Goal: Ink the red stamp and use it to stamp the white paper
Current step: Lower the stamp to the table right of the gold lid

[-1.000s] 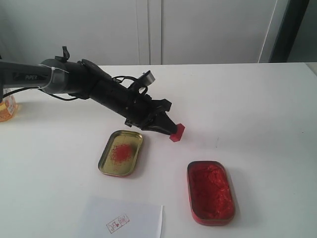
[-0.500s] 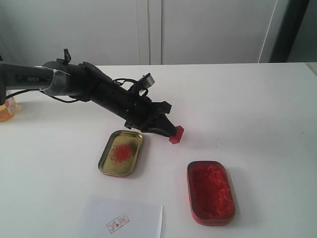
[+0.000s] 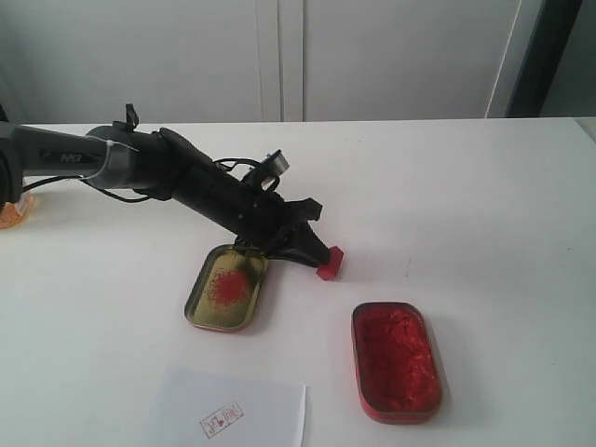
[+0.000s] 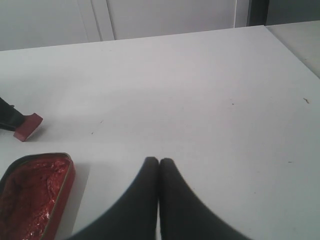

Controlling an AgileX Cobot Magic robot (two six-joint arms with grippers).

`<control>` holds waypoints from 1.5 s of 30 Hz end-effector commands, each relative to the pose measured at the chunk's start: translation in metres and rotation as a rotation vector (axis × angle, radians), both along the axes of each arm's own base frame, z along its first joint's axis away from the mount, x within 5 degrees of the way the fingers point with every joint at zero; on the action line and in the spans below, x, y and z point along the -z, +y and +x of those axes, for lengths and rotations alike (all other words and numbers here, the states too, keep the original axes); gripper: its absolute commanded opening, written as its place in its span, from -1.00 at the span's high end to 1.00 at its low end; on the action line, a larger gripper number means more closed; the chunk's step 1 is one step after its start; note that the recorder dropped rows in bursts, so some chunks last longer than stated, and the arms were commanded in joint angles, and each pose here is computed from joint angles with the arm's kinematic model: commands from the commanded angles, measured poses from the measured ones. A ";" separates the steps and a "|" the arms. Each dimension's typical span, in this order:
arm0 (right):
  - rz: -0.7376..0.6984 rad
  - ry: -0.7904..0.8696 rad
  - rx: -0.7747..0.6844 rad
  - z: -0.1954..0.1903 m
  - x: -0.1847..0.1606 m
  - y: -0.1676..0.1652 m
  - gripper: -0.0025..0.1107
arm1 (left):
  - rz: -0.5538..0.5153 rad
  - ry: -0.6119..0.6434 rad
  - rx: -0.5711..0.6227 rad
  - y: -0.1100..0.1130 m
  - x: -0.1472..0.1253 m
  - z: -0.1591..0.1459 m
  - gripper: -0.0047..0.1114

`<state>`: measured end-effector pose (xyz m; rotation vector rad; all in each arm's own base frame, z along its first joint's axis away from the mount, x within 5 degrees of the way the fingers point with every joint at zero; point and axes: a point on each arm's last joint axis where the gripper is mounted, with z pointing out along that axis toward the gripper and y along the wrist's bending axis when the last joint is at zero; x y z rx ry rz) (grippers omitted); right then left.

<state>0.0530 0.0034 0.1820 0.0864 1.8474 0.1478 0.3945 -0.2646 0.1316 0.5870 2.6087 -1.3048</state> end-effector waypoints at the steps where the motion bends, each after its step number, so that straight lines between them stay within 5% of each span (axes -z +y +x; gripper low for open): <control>1: 0.005 -0.013 0.004 0.000 0.000 0.000 0.96 | 0.008 0.009 0.020 -0.001 0.002 -0.002 0.92; 16: 0.005 -0.013 0.004 0.000 0.000 0.000 0.96 | 0.003 -0.012 -0.009 0.013 -0.009 0.006 0.91; 27: 0.025 -0.012 0.009 0.000 0.000 0.000 0.96 | 0.009 -0.007 0.009 0.017 -0.009 0.006 0.20; 45: 0.025 -0.012 0.009 0.000 0.000 0.000 0.96 | -0.003 -0.040 0.049 0.018 -0.024 0.013 -0.21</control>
